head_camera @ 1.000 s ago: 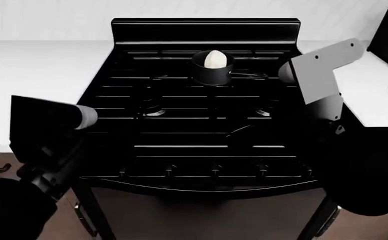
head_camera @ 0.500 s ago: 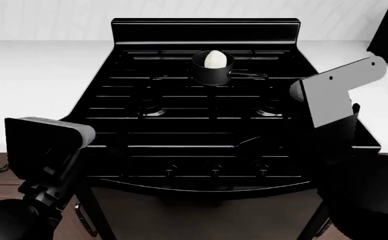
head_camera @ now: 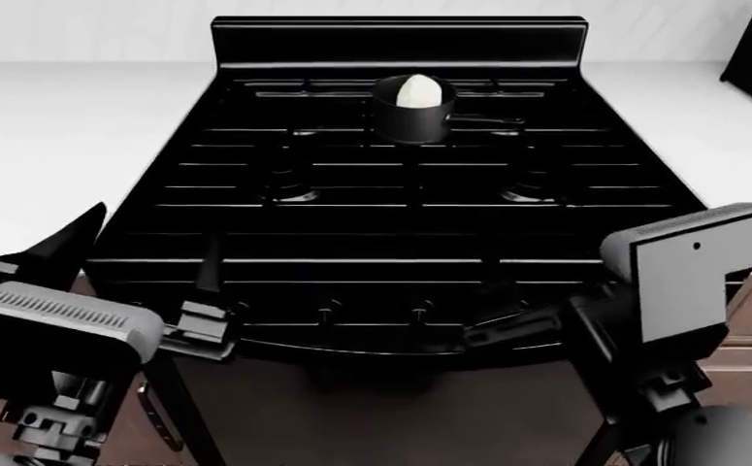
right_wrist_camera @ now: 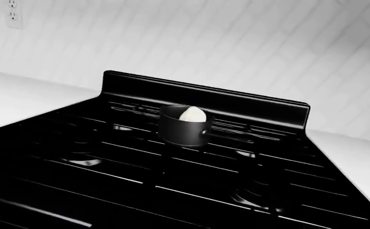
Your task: Frozen meat rests on a plate on the counter. Retrieve the meat and place it in a pot on a burner. Then turn the burner on.
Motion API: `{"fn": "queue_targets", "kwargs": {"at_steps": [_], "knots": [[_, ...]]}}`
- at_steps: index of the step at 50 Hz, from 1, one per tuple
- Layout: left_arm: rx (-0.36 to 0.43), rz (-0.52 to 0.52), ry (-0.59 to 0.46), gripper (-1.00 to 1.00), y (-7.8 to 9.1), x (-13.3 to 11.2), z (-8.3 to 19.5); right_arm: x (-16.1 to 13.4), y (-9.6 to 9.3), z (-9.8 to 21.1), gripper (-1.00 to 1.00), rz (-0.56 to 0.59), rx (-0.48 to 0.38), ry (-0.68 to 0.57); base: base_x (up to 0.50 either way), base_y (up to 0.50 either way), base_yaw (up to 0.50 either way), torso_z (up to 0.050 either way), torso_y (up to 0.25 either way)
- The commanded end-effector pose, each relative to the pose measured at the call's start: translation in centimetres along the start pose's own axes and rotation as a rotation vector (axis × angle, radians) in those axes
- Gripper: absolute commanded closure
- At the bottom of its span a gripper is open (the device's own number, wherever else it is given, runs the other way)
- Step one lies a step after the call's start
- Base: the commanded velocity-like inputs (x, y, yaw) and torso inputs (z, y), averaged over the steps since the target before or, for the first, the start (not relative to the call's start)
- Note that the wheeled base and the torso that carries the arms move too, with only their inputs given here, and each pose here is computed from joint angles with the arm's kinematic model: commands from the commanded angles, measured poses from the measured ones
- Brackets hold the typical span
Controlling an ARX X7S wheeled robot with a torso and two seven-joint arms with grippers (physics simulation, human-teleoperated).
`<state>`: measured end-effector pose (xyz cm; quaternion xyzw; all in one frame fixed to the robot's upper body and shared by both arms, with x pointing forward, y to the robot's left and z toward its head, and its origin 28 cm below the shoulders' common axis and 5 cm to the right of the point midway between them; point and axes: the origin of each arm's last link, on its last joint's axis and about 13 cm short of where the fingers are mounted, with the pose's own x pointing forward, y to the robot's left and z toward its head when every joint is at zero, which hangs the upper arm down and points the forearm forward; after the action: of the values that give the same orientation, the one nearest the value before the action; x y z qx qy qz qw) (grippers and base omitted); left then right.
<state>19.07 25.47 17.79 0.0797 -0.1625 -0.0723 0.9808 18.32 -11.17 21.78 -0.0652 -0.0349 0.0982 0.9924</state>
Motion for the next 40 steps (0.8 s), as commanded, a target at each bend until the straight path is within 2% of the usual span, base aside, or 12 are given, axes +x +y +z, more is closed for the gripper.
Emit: {"fn": "queue_targets", "kwargs": {"at_steps": [1,13,20,40], "knots": [[0.068,-0.022,-0.095,-1.00,-0.6,-0.9,-0.4,-0.7,0.2,-0.9,-1.00,-0.039,-0.006,-0.067,0.00,0.00,0.00,-0.050,0.000],[0.042,0.005,-0.113,-1.00,-0.8,-0.8,-1.6,-0.4,0.2,-1.9,-1.00,-0.098,-0.022,-0.111,0.00,0.00,0.00,-0.050,0.000],[0.037,0.024,-0.088,-1.00,-0.7,-0.5,-2.4,0.1,0.5,-3.0,-1.00,-0.109,-0.075,-0.074,0.00,0.00,0.00,-0.050,0.000],[-0.008,0.070,-0.026,-1.00,-0.8,-0.2,-3.9,1.0,0.4,-4.2,-1.00,-0.141,0.001,-0.043,0.00,0.00,0.00,-0.050,0.000]]}}
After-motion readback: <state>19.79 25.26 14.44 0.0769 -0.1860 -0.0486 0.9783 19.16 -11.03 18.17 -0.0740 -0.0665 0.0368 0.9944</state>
